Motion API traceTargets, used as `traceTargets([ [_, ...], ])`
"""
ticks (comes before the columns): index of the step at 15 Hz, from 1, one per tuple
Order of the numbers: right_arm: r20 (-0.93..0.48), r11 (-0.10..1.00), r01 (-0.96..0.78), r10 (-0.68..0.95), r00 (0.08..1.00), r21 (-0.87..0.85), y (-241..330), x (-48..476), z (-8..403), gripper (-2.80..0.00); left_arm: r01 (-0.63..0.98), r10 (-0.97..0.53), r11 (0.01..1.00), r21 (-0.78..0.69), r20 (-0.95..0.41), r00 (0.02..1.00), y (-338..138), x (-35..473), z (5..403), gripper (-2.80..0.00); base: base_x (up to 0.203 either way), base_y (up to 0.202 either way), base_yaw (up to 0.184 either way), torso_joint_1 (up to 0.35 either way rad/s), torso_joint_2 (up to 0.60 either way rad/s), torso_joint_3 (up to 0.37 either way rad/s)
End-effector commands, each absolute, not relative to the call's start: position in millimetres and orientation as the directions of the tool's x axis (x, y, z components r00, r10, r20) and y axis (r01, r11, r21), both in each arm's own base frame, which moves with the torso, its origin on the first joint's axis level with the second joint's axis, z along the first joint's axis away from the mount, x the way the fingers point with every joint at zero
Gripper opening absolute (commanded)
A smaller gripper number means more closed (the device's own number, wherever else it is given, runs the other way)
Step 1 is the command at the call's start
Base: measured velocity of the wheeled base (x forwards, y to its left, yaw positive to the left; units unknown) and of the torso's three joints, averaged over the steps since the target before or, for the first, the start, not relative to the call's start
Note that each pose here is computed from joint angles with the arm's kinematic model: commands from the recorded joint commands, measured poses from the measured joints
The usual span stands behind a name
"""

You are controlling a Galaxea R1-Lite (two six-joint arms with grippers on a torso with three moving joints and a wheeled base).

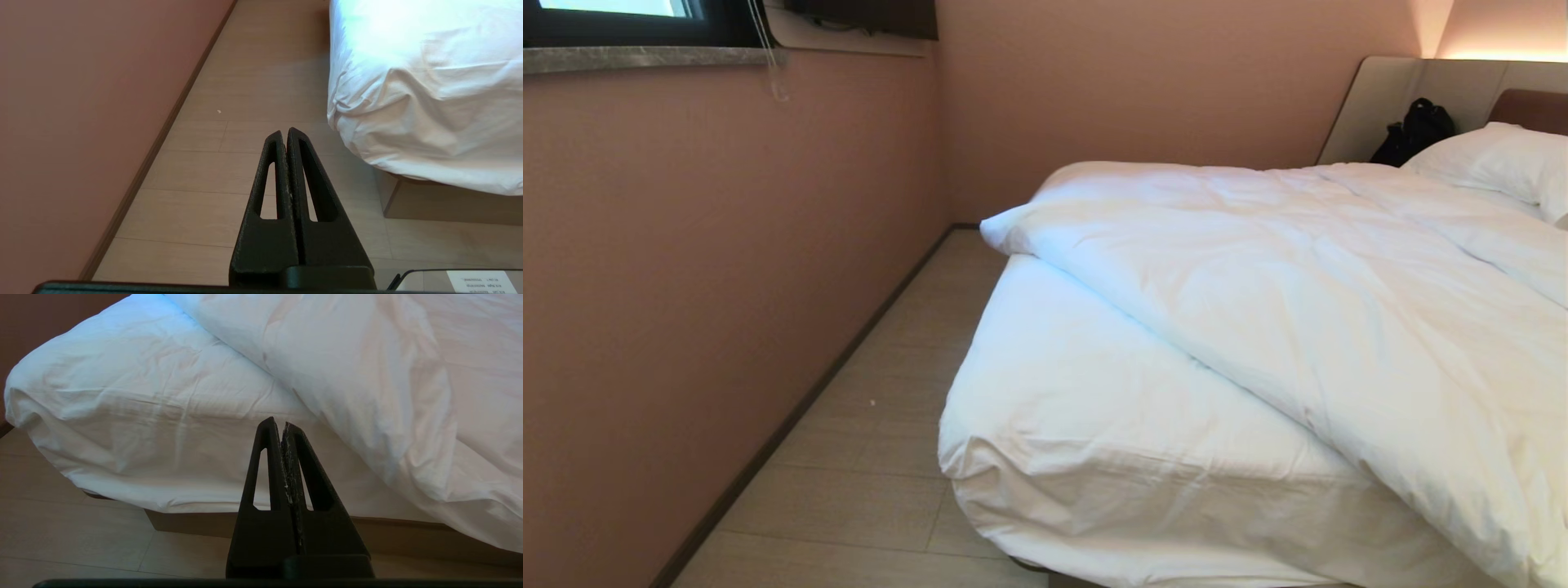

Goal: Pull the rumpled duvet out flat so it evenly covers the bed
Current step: Hold the folded corner of the quilt

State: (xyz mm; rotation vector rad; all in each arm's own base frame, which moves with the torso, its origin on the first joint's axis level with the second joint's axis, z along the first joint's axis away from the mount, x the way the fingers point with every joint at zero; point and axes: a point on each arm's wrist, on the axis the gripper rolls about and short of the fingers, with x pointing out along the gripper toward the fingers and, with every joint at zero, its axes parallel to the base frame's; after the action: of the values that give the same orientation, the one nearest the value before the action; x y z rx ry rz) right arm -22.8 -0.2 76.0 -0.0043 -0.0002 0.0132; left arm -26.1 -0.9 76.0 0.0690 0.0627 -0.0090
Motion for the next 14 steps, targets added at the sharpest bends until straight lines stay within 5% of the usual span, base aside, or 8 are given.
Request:
traceTargets([
  [1, 0.002, 1.0, -0.014, 0.014, 1.0, -0.005, -0.2, -22.8, 76.1, -2.8, 0.009, -0.005, 0.998, 0.069, -0.063, 0.998, -0.9, -26.1, 75.9, -2.8, 0.0, 0.124, -0.003, 0.004, 0.0, 0.002],
  [14, 0.002, 1.0, -0.014, 0.014, 1.0, -0.005, -0.2, -22.8, 76.1, -2.8, 0.012, -0.006, 0.996, 0.09, -0.066, 0.998, -0.9, -26.0, 75.8, -2.8, 0.0, 0.005, 0.0, 0.0, 0.0, 0.0],
])
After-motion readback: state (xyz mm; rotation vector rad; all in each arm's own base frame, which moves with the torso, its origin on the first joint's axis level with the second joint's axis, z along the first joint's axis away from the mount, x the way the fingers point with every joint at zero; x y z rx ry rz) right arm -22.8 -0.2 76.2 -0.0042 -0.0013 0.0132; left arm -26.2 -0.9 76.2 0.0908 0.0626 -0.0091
